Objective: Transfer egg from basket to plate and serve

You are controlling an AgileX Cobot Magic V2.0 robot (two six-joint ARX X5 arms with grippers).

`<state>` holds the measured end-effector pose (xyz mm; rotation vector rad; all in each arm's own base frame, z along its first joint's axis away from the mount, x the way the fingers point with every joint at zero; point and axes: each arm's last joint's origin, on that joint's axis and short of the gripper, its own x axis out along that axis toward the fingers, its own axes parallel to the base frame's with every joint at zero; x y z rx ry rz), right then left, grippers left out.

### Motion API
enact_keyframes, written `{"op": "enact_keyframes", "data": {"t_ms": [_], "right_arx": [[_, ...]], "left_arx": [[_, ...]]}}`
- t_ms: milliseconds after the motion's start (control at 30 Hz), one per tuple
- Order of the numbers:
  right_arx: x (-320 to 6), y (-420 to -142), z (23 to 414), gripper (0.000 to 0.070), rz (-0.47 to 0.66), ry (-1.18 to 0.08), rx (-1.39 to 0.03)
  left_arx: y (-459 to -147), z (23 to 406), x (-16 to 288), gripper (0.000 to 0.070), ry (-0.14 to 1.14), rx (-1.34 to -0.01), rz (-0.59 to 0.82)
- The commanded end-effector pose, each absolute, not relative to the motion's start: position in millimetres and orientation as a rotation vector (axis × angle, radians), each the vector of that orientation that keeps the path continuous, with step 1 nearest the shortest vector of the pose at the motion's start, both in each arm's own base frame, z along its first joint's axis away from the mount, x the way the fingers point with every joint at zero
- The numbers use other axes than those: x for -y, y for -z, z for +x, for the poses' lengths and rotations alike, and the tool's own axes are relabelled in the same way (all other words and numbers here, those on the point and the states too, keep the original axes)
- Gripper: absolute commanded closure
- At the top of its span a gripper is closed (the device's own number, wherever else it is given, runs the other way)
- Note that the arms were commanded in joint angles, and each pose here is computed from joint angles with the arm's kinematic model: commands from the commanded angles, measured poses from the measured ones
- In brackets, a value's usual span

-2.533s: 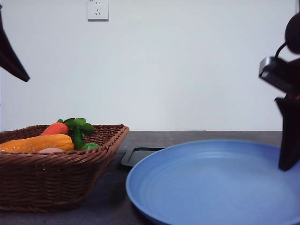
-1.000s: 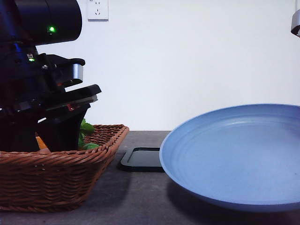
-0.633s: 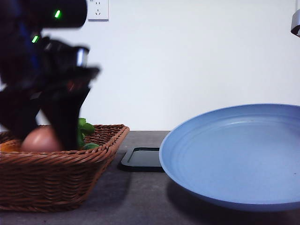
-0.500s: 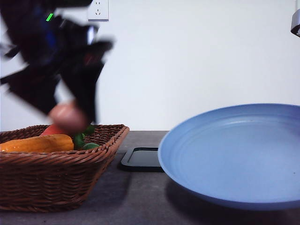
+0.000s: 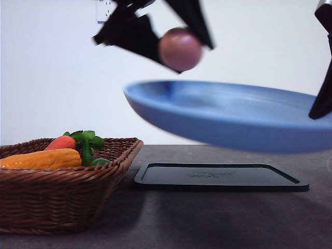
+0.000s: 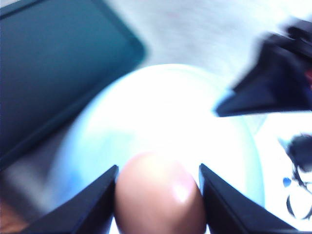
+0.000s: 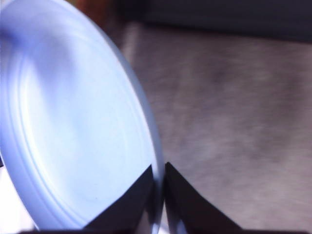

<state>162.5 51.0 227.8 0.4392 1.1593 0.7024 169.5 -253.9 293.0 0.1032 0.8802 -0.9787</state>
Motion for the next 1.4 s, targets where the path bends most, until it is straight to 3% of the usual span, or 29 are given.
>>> {"op": "enact_keyframes", "data": {"t_ms": [0, 267, 467, 667, 867, 1100, 1367], "right_arx": [[-51.7, -227.5, 163.3, 0.0700, 0.459, -0.706, -1.175], [-50.1, -223.8, 155.3, 0.0700, 0.478, -0.676, -1.272], [-49.6, -222.8, 153.2, 0.0700, 0.475, -0.668, -1.295], [-49.5, -222.8, 153.1, 0.0700, 0.473, -0.669, -1.295], [-49.6, -222.5, 153.3, 0.0700, 0.472, -0.670, -1.297], [-50.5, -210.5, 162.7, 0.0700, 0.461, -0.663, -1.363], [-47.9, -192.2, 196.9, 0.0700, 0.494, -0.621, -1.370]], "left_arx": [[-288.8, 166.4, 265.9, 0.0515, 1.008, -0.847, 0.175], [-260.1, 153.7, 291.5, 0.0511, 1.020, -0.874, 0.336], [-250.0, 150.7, 298.4, 0.0502, 1.028, -0.897, 0.370], [-249.9, 149.7, 299.6, 0.0332, 1.033, -0.894, 0.369], [-252.3, 149.8, 298.7, 0.0325, 1.033, -0.889, 0.365], [-286.8, 147.9, 281.1, 0.0338, 1.026, -0.785, 0.302], [-344.9, 137.2, 226.8, 0.0348, 0.921, -0.607, 0.221]]}}
